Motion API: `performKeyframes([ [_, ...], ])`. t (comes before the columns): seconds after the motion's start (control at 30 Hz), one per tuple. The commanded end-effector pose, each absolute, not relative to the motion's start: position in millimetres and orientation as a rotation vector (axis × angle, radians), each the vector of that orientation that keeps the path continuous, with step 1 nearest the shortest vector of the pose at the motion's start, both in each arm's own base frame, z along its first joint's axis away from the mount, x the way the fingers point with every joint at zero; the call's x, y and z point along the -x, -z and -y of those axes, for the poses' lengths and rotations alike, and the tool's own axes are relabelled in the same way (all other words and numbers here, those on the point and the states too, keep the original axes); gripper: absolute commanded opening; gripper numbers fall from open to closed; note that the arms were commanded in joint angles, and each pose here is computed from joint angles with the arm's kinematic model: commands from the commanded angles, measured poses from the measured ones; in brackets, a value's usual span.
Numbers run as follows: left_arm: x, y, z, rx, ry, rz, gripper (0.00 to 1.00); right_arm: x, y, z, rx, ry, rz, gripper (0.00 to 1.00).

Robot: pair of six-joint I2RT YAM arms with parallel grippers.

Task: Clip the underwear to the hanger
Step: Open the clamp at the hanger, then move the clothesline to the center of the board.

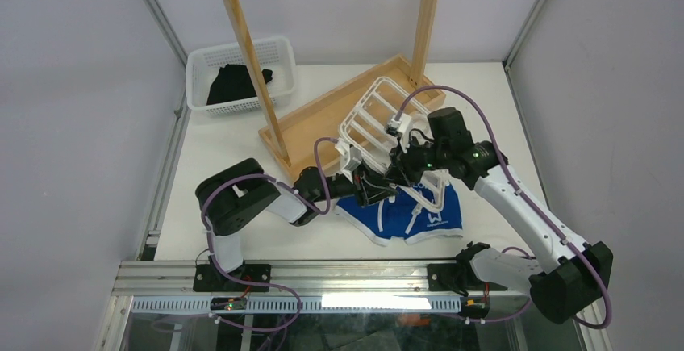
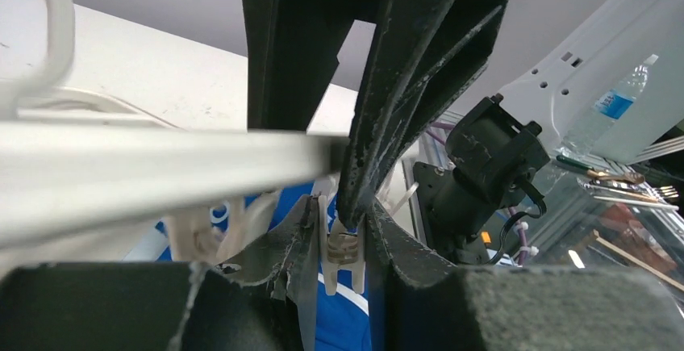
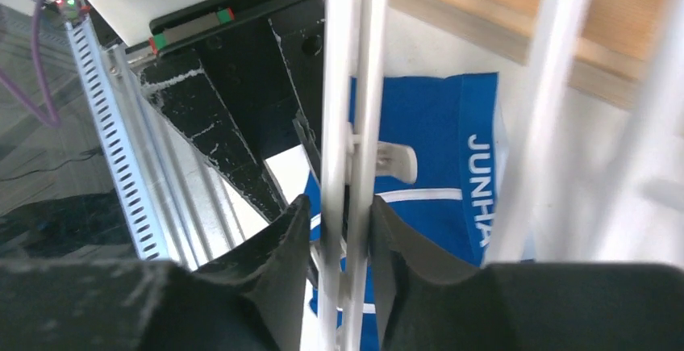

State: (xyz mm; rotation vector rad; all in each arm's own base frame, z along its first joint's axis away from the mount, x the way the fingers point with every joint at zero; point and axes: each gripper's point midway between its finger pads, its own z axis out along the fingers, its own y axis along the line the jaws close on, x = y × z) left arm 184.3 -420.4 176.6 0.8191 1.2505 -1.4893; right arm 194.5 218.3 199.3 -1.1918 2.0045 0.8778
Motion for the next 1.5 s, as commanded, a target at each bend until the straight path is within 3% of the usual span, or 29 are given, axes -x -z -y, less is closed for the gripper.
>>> performKeyframes([
  [0.0,-183,-244,403,-0.698,1.517,-0.999,0.0,-208,-245,-226,1.109,-0.827,-1.798,0.37],
  [0.17,-198,-233,406,-0.627,1.501,-1.132,0.0,-208,-262,-220,0.981,-0.811,-1.774,0.51],
  [0.5,-235,-211,417,-0.561,1.349,-1.365,0.0,-211,-282,-191,0.517,-0.795,-1.802,0.54],
  [0.63,-236,-203,426,-0.613,1.338,-1.376,0.0,-198,-272,-188,0.38,-0.882,-1.857,0.53],
  [0.87,-241,-185,452,-0.721,1.359,-1.388,0.0,-164,-256,-190,0.37,-1.013,-1.96,0.42],
  [1.13,-283,-173,475,-0.676,1.228,-1.496,0.0,-179,-204,-185,0.084,-0.994,-2.117,0.27],
  [1.27,-302,-165,476,-0.662,1.155,-1.553,0.0,-198,-169,-166,-0.099,-0.832,-2.184,0.28],
  [1.47,-322,-143,468,-0.617,1.07,-1.636,0.0,-220,-132,-139,-0.279,-0.601,-2.232,0.37],
])
